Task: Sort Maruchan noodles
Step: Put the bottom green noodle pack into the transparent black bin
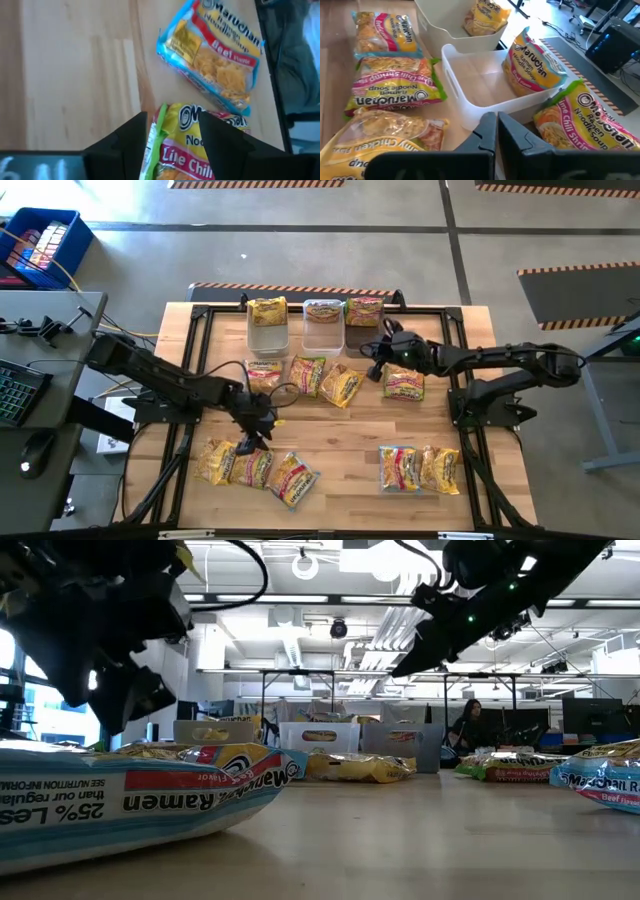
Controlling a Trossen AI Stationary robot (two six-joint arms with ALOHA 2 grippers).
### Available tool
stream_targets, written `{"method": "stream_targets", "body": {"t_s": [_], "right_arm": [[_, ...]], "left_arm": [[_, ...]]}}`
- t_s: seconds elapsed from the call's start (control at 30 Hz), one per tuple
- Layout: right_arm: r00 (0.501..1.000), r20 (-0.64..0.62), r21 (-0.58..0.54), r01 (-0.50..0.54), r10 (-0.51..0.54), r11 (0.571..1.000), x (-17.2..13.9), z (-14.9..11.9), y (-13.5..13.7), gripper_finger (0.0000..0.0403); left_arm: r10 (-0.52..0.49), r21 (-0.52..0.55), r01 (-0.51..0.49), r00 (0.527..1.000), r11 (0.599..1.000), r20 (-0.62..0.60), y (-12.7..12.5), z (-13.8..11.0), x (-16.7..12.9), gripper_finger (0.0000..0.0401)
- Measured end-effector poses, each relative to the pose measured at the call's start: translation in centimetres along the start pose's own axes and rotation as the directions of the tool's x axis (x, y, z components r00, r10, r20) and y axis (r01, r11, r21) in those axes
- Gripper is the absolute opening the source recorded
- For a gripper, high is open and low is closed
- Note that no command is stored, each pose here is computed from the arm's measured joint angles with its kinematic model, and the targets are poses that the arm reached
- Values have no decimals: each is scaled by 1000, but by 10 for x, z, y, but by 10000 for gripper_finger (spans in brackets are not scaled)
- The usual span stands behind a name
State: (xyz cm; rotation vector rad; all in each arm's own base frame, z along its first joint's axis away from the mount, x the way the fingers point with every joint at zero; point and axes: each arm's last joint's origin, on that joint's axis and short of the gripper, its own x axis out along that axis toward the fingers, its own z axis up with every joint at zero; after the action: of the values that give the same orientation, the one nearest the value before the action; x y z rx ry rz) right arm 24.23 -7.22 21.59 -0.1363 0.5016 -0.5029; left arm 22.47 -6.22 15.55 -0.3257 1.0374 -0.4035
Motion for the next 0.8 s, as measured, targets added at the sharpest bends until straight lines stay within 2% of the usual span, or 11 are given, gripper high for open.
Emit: {"method": "stream_targets", "body": {"t_s": [0.3, 0.4, 0.53, 0.63, 0.8], "right_arm": [[1000, 3, -2, -4, 4, 1000, 0, 0, 1, 0], [1000, 3, -2, -14, 14, 1000, 0, 0, 1, 0], [998, -9, -7, -56, 56, 998, 0, -1, 3, 0], [998, -52, -18, -47, 46, 999, -4, -4, 2, 1], [994, -82, -7, 70, -70, 998, -24, 9, -10, 14]], "left_arm": [[9, 4, -8, 993, 1000, -116, 7, -9, 26, 165], [1, 25, 2, 993, 1000, -119, 7, -9, 27, 132], [-6, 46, 11, 994, 999, -112, 6, -8, 25, 62], [3, 45, 2, 994, 999, -106, 6, -8, 20, 13], [12, 62, -9, 998, 998, -62, 2, -5, 6, 7]]}}
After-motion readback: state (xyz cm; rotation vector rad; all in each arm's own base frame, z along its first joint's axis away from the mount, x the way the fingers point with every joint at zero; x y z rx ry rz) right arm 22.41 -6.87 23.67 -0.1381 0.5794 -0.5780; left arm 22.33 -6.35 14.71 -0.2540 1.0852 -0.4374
